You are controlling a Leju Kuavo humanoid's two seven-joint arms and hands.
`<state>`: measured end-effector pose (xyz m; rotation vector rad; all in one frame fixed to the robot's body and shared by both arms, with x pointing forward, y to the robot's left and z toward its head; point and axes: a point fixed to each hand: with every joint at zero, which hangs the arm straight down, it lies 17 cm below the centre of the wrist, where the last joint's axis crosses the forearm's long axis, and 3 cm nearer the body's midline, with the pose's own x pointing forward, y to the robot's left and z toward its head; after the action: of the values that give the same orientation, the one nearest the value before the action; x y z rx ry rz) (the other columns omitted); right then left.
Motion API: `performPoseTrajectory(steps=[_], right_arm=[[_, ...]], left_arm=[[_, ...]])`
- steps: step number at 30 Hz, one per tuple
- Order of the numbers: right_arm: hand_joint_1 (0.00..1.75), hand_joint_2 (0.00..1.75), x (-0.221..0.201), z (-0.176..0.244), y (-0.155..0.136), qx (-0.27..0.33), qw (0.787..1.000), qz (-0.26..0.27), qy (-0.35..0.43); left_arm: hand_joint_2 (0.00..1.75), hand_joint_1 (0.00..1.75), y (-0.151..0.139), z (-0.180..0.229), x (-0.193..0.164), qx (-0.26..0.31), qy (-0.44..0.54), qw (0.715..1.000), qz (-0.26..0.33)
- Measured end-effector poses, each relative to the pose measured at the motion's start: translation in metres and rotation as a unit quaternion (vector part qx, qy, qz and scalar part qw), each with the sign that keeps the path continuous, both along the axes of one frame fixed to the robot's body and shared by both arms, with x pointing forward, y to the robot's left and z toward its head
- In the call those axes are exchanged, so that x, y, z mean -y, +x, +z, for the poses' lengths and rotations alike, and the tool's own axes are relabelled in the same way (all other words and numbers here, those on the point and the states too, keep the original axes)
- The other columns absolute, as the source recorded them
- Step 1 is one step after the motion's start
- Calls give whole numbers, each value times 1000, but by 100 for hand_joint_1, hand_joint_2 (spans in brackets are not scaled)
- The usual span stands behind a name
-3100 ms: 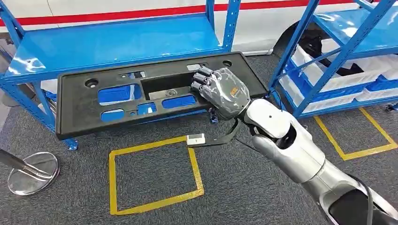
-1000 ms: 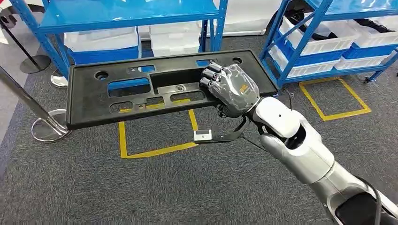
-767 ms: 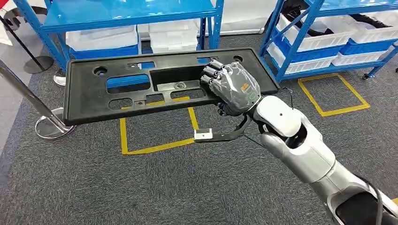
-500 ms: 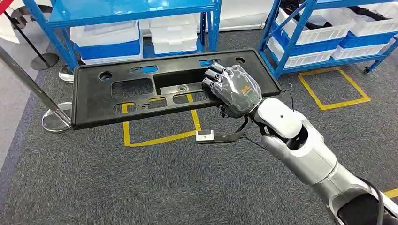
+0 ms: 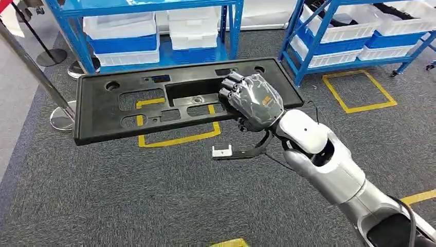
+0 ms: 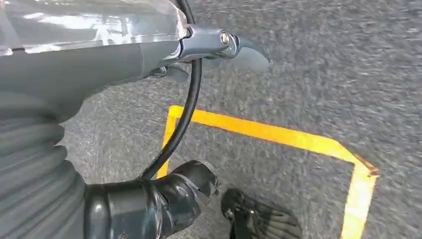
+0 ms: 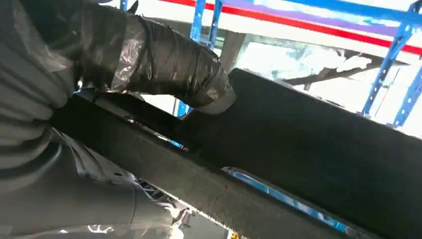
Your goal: Take the parts from the cabinet and place them on the table.
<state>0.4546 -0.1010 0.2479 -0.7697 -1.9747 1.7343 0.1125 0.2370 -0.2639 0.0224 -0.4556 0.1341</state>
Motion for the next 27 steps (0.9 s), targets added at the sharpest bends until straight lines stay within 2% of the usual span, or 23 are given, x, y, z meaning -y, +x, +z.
performPoseTrajectory(steps=[14, 21, 27], right_arm=[[175, 175, -1, -1, -1, 0, 1000, 5, -2], [175, 175, -4, -4, -6, -35, 999, 22, 16], [175, 175, -1, -4, -6, -36, 999, 21, 16]], left_arm=[[175, 0, -1, 0, 0, 3, -3, 1000, 4], [175, 0, -5, 0, -3, 3, 1, 1000, 4], [175, 0, -4, 0, -2, 4, 1, 1000, 3]])
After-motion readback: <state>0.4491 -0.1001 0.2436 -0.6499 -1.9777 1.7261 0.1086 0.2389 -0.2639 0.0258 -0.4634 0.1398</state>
